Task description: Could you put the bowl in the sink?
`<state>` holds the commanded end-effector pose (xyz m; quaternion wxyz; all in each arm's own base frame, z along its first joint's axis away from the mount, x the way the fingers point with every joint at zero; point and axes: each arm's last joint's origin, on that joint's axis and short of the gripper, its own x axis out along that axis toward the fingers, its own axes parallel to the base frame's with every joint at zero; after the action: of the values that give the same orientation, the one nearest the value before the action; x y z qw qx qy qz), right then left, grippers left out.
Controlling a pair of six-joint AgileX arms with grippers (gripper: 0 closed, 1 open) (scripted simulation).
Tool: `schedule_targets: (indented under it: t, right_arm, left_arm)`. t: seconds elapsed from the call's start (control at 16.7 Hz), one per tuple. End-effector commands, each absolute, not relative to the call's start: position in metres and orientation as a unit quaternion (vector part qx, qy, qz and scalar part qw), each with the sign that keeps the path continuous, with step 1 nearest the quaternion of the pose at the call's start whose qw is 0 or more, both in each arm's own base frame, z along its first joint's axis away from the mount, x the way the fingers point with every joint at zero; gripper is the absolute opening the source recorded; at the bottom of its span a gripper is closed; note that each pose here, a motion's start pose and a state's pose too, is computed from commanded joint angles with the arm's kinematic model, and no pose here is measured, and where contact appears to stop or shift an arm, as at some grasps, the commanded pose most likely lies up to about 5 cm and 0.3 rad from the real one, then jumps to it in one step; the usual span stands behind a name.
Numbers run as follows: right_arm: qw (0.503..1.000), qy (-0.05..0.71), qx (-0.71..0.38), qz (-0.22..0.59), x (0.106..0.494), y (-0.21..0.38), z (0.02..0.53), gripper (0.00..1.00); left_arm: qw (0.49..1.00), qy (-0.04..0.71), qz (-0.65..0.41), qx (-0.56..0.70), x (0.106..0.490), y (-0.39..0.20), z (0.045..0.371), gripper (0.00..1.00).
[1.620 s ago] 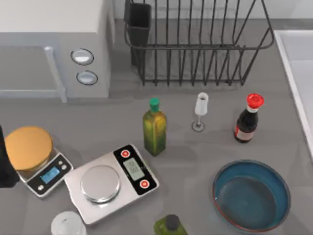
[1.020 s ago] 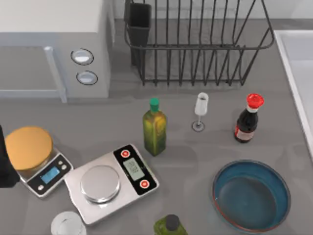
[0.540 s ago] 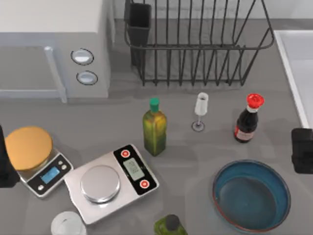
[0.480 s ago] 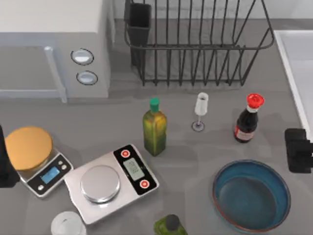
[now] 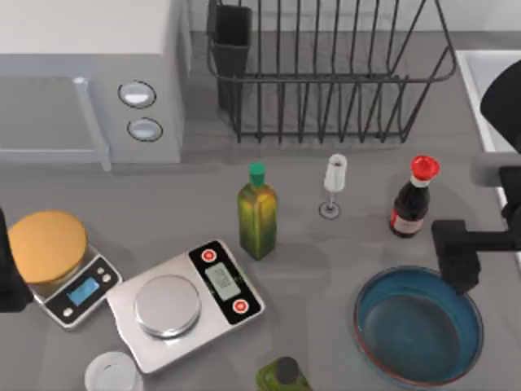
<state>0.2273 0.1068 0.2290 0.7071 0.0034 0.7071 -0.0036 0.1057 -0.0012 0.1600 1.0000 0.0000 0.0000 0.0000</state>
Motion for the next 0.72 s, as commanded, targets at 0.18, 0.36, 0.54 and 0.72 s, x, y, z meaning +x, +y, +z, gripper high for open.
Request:
schedule_targets:
  t: [0.18,0.36,0.54,0.72]
  right_arm:
    - [0.707,0.707,0.003,-0.004,0.227,0.107,0.229,1.00]
    - [0.707,0.707,0.004,-0.004,0.228,0.106,0.224,1.00]
    - [0.706,0.708,0.003,-0.004,0.230,0.107,0.200,1.00]
    - [0.710,0.704,0.005,-0.002,0.232,0.108,0.164,1.00]
  left_arm:
    - [1.000,0.000,0.000,0.000,0.106,-0.001,0.160,1.00]
    - [1.000,0.000,0.000,0.000,0.106,-0.001,0.160,1.00]
    - [1.000,0.000,0.000,0.000,0.106,-0.001,0.160,1.00]
    - [1.000,0.000,0.000,0.000,0.106,-0.001,0.160,1.00]
